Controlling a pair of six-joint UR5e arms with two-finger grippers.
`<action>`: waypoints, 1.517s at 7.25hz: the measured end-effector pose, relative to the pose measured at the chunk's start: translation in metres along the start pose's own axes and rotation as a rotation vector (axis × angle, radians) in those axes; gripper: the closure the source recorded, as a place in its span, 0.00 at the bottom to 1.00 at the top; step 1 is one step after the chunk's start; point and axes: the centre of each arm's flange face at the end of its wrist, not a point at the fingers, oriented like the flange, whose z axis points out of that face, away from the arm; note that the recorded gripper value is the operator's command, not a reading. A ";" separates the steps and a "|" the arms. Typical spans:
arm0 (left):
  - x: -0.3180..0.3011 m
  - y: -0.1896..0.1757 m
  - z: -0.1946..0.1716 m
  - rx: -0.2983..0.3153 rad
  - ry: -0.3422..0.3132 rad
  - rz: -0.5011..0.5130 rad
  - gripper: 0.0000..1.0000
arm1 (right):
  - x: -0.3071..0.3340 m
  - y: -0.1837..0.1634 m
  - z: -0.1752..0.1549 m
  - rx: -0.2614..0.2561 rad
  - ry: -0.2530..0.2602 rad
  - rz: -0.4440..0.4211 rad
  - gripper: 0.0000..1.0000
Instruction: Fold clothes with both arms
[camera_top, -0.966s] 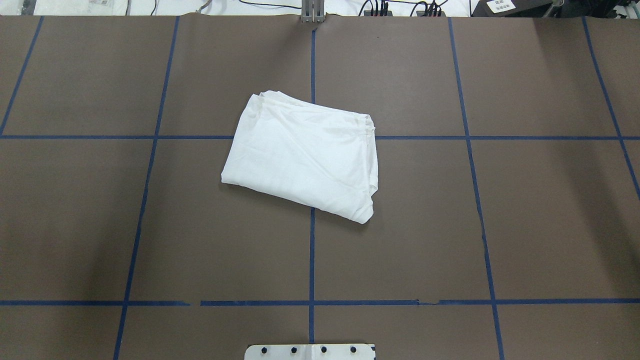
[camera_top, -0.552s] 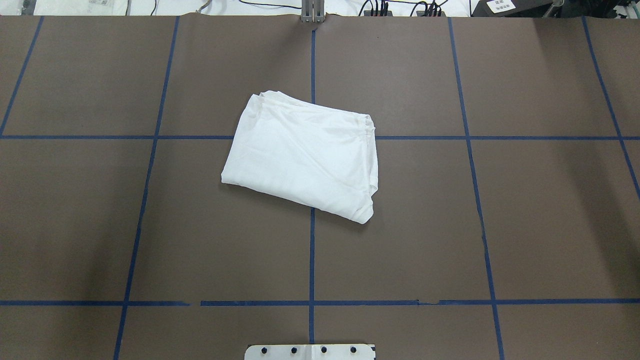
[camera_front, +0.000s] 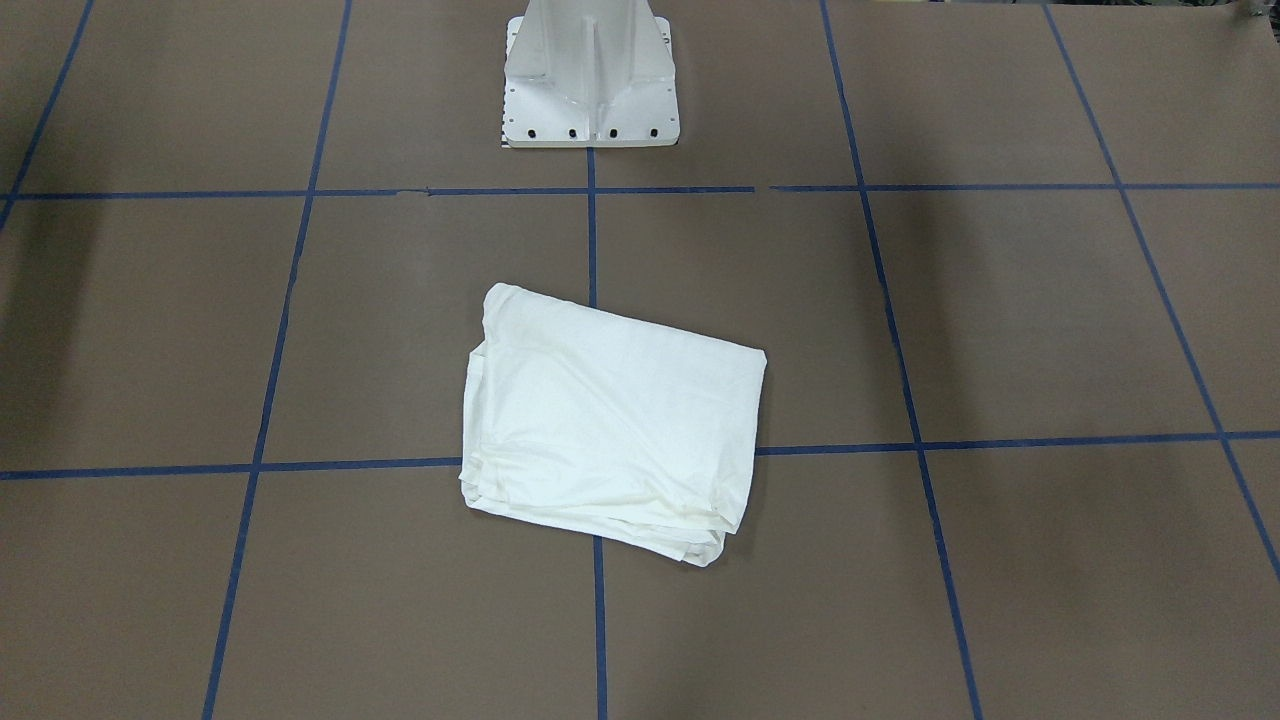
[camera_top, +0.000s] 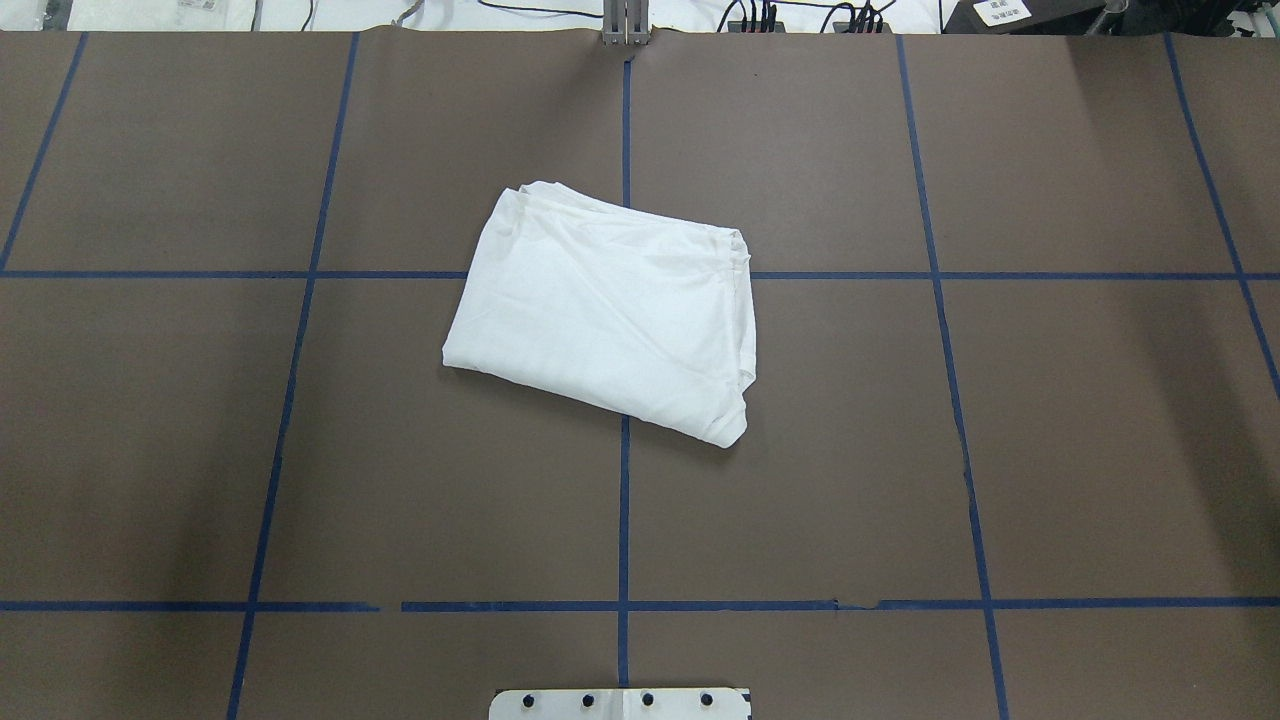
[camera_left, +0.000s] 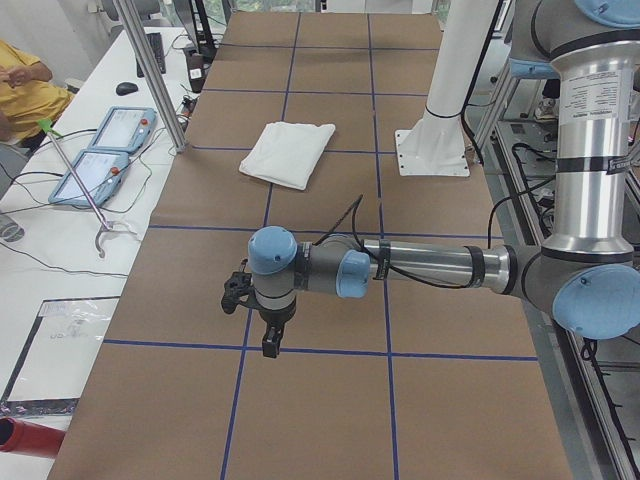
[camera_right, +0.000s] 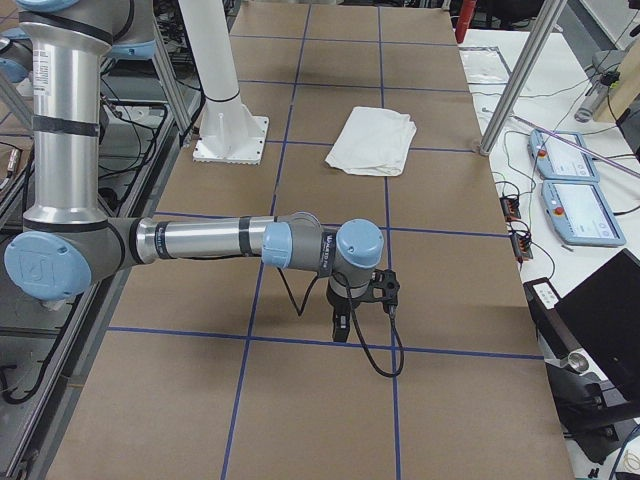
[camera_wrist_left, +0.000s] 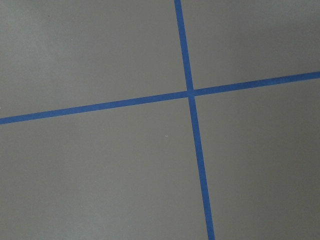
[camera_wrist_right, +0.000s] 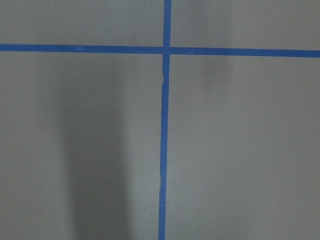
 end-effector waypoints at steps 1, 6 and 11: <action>0.003 -0.001 -0.003 0.007 -0.001 0.007 0.00 | 0.001 0.002 0.001 0.001 0.001 -0.001 0.00; 0.007 -0.002 -0.010 0.019 -0.003 0.013 0.00 | 0.004 0.007 0.001 0.043 0.003 -0.023 0.00; 0.006 0.004 -0.006 0.011 0.002 0.007 0.00 | 0.009 0.016 -0.007 0.075 0.011 -0.032 0.00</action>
